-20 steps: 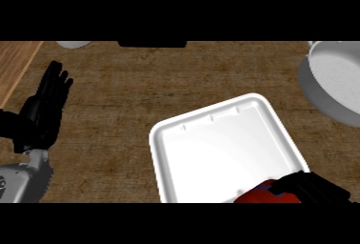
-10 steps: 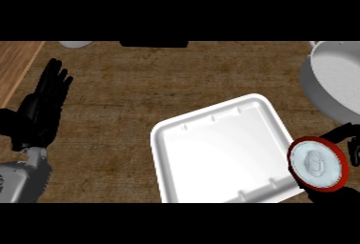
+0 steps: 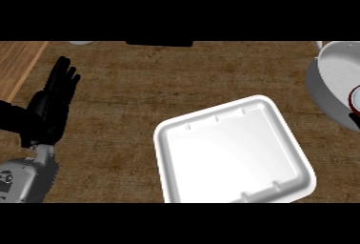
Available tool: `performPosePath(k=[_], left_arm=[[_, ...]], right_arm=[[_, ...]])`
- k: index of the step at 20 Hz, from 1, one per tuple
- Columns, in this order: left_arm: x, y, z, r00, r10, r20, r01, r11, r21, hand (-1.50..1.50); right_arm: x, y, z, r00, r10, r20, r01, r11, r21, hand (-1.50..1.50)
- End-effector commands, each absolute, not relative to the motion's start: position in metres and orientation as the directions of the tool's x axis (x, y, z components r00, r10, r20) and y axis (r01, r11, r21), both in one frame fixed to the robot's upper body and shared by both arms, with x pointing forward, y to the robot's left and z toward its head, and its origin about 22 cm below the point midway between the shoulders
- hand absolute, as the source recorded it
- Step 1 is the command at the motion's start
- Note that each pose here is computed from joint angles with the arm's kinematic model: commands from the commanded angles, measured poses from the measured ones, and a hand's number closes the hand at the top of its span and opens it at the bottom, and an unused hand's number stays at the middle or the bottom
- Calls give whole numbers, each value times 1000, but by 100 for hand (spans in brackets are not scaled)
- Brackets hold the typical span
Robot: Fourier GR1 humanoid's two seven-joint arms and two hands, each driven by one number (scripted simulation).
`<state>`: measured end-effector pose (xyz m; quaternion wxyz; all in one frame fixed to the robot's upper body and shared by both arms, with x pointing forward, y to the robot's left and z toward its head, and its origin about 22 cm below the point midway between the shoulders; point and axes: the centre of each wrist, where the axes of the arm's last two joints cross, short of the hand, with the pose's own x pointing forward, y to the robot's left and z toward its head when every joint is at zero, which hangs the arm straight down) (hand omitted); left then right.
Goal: Pick the can from the tray and place it in the pot
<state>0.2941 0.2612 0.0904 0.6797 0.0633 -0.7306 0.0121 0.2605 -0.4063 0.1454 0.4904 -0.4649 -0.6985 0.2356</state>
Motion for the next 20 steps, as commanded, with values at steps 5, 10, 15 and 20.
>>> performPosePath(k=[5,10,15,20], left_arm=[[303,258,94,-71,-72,995,-92,994,66,0],[297,254,80,-83,-73,994,-88,994,65,0],[303,249,92,-78,-72,994,-73,995,66,0],[300,255,88,-66,-65,996,-103,993,58,0]], right_arm=[[316,-463,122,-22,931,365,415,340,-844,150],[338,-466,93,18,864,503,302,475,-827,150],[346,-473,86,18,799,601,164,590,-790,-150],[346,-470,66,-126,626,770,118,780,-615,-150]])
